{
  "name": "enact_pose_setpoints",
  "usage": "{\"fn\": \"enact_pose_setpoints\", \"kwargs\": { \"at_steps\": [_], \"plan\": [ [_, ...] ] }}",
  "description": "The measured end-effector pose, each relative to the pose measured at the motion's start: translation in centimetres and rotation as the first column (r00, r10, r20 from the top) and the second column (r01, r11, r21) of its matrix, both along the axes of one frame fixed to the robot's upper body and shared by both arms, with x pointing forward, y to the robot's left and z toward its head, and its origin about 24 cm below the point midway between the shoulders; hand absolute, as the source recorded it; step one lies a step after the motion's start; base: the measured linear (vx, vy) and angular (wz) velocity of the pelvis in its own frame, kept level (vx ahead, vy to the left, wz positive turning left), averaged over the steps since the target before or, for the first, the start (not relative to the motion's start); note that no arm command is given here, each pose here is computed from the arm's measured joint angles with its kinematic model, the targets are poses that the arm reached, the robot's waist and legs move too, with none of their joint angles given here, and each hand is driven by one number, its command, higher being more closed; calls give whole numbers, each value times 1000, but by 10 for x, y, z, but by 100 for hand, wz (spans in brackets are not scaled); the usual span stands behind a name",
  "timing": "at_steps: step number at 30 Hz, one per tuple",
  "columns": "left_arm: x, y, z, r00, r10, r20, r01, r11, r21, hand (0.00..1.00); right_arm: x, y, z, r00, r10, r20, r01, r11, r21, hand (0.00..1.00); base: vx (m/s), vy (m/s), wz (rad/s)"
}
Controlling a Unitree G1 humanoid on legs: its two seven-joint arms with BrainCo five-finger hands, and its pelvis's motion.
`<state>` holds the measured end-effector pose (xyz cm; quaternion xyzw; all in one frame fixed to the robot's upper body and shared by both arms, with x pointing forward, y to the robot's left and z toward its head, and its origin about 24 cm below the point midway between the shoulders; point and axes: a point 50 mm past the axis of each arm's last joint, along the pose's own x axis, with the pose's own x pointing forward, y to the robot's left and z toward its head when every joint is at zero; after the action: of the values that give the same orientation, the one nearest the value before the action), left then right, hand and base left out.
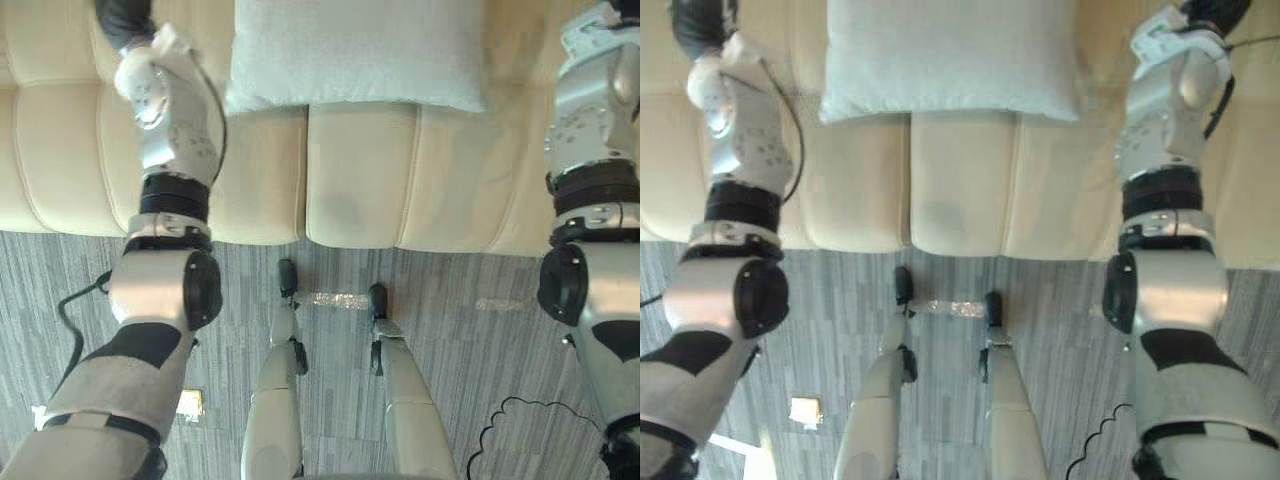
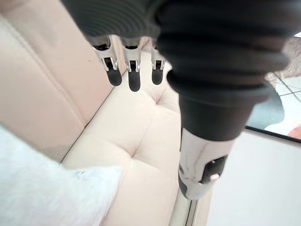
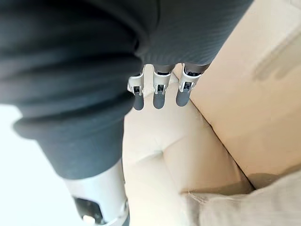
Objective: Pick up cushions and gather them together orderly.
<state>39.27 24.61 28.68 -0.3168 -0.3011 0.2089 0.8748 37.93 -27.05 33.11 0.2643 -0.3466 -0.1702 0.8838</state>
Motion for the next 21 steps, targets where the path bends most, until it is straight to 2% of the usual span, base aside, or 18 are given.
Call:
{"fn": "enact_pose_setpoints", "kwargs": {
  "at_steps": [5,8,10,11,14,16,17,19,20,21],
  "plan": [
    [-21,13,-72,996,34,-88,-29,998,51,0,-25,-22,-74,998,-38,-46,38,999,-8,0,129,-49,12],
    [-47,4,-140,976,26,-215,2,992,128,0,-59,-26,-148,985,-94,-144,94,996,-2,0,183,-32,23],
    [-75,-11,-197,937,-3,-349,63,985,162,0,-89,-17,-209,957,-101,-273,100,995,-19,0,191,-67,24],
    [-80,-14,-208,925,-16,-380,83,983,162,0,-94,-14,-222,947,-99,-306,97,995,-23,0,185,-95,21],
    [-112,-32,-270,814,-66,-577,202,964,175,0,-126,3,-286,868,-62,-493,71,997,0,0,126,-110,17],
    [-146,-46,-326,648,-100,-755,297,946,130,0,-151,17,-336,753,-8,-657,21,1000,11,0,47,-174,8],
    [-152,-47,-334,618,-102,-779,306,945,118,0,-157,20,-345,726,-3,-688,15,1000,11,0,27,-158,14],
    [-175,-67,-368,470,-156,-869,379,925,39,0,-175,27,-385,575,37,-817,-15,999,36,0,58,-78,-1],
    [-180,-70,-373,446,-164,-880,392,919,27,0,-179,29,-390,551,47,-833,-18,999,44,0,45,11,-18],
    [-190,-78,-384,379,-181,-907,429,903,-1,0,-190,34,-405,490,73,-869,-20,997,73,0,12,25,-14]
  ]
}}
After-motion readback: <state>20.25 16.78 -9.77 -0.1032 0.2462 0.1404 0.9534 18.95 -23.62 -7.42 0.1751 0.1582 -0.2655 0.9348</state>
